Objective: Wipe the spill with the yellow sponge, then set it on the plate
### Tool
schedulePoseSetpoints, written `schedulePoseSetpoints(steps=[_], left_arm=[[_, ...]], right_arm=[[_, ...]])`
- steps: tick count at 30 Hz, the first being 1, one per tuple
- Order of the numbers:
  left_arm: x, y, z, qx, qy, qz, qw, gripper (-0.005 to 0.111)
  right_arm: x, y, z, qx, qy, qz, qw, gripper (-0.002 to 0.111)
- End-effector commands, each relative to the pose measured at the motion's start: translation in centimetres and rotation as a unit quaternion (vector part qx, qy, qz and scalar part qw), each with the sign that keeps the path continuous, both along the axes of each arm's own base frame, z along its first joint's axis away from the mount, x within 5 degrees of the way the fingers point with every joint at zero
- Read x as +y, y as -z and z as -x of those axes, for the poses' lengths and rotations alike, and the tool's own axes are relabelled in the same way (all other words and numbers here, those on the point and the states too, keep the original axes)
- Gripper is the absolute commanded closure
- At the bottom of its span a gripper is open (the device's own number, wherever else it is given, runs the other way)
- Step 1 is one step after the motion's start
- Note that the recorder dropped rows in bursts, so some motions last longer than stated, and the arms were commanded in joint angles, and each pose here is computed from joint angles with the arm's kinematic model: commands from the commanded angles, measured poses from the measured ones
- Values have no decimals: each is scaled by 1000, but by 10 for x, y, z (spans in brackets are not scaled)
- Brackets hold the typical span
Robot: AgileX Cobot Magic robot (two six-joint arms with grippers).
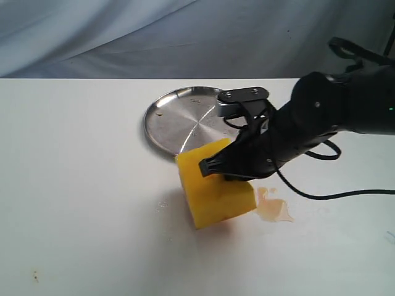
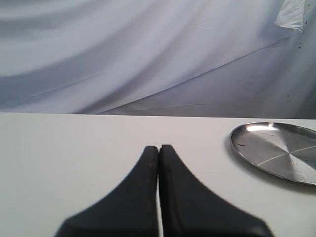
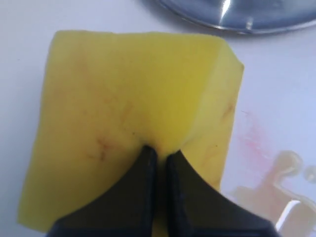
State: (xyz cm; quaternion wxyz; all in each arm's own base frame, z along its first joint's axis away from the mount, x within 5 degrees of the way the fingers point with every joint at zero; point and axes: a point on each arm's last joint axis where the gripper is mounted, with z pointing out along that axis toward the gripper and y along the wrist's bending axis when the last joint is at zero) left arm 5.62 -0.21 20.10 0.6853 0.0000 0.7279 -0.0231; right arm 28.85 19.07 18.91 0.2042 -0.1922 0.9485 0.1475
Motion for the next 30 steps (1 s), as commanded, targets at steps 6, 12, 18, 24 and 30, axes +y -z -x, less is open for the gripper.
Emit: schedulePoseSetpoints(steps=[6,12,18,24,30], left_arm=[[0,1,0,-1,0,1,1000,105],[0,1,0,-1,0,0,1000,105],[0,1,0,-1,0,0,1000,105],[0,1,0,-1,0,1,1000,105],[0,1,0,-1,0,1,1000,105]], right_arm=[[-79,-18,9,-16,84,35,996,108],[-111,2,15,5,172,28,985,108],[-116,16,22,0,219,0,976,108],[-118,24,28,1,241,-12,970,108],[-119,32,35,9,262,-20,965,108]])
